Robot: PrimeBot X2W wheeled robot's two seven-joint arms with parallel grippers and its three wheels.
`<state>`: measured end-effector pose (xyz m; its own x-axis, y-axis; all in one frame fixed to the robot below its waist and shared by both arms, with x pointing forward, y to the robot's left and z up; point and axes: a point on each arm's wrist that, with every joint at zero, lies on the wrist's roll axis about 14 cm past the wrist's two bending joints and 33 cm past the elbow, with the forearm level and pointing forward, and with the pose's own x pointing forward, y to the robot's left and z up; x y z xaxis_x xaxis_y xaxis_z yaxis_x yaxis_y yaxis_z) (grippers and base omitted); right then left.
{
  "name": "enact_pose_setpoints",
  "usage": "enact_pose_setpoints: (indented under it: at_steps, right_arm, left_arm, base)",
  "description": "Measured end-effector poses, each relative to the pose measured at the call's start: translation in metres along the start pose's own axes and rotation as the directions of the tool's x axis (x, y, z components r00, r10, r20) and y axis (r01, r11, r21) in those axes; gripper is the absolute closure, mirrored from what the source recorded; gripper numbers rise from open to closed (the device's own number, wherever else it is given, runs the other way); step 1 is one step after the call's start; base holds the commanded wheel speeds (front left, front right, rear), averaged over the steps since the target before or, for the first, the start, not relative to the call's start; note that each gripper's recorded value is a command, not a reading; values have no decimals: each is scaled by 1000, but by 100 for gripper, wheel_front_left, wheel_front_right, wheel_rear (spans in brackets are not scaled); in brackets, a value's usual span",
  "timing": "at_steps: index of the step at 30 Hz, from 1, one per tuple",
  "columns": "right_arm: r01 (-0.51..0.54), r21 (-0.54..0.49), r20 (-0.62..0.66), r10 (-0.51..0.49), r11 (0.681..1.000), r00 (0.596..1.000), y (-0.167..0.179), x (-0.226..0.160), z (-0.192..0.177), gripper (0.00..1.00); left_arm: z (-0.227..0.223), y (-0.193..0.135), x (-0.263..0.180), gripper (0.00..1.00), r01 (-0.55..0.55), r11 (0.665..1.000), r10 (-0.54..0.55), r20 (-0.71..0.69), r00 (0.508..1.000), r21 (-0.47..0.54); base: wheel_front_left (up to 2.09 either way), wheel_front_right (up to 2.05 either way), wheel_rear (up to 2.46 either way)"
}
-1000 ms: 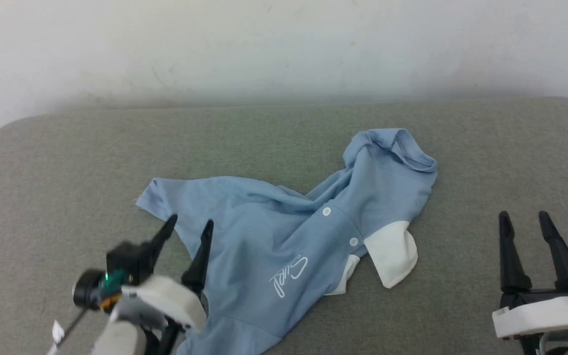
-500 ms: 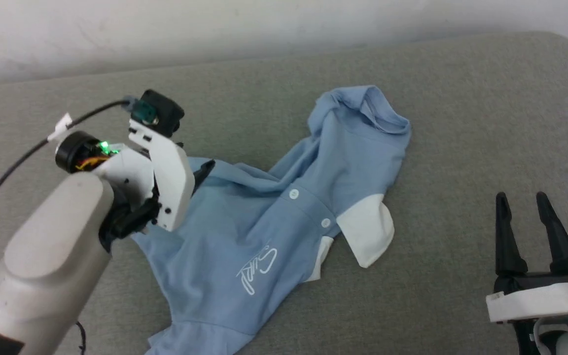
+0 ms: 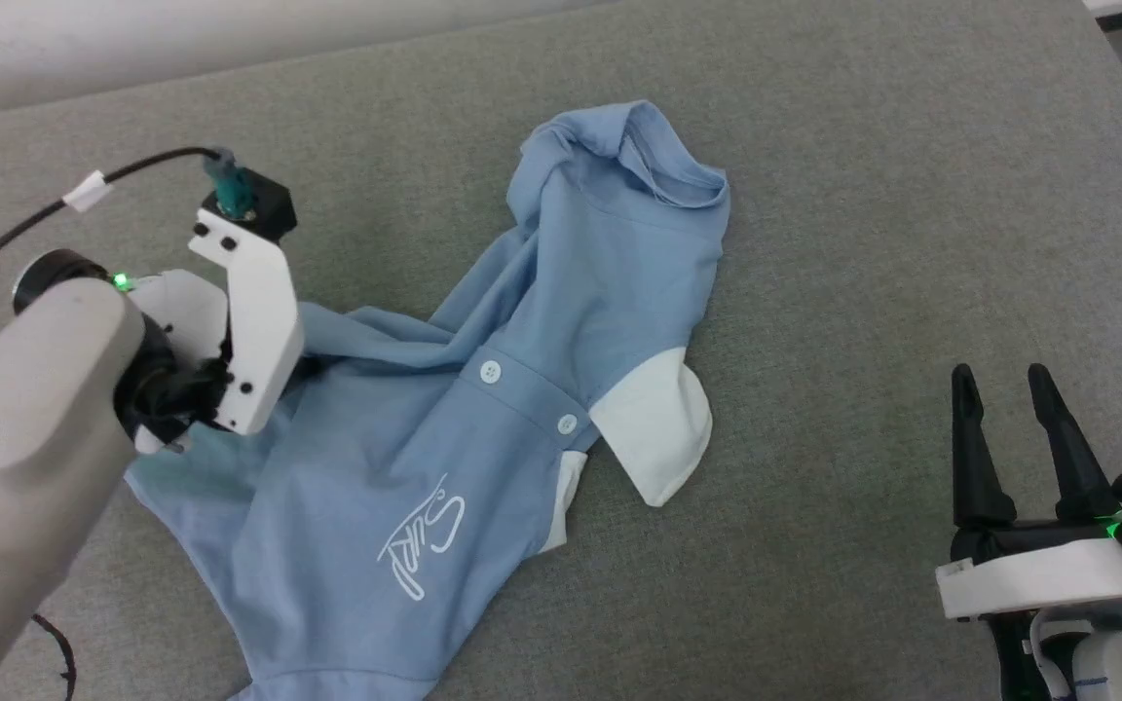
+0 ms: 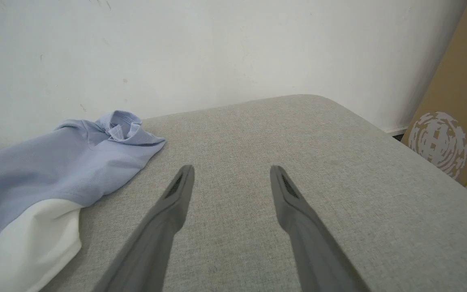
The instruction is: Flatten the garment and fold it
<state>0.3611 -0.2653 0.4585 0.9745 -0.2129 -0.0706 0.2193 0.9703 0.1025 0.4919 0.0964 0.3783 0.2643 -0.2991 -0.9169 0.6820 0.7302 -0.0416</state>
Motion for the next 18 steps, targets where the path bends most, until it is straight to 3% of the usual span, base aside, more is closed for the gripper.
enact_pose_setpoints:
  at_steps: [2,3,9,13,18]
  right_arm:
    - [16,-5,-7,-16,1000,1000,-5,-1,-2,0]
    - [22,-6,-10,-23,1000,1000,-7,-2,-3,0]
    - [37,-15,-5,-37,999,999,-13,-2,-1,0]
    - [28,-11,20,-27,1000,999,-10,-2,7,0]
    - [7,-2,55,-7,1000,998,-4,-4,17,0]
  left_arm:
    - [0,-1,5,1,28,999,-28,-24,999,-15]
    - [0,-2,6,100,45,999,-46,-30,998,-26]
    - [10,6,4,100,34,998,-31,51,998,-45]
    - [27,12,-8,100,-21,999,29,187,982,-41]
    - [67,31,-53,100,-148,988,152,440,885,-43]
  base:
    - [0,0,0]
    - [0,0,0]
    - [0,0,0]
    - [0,0,0]
    - [0,0,0]
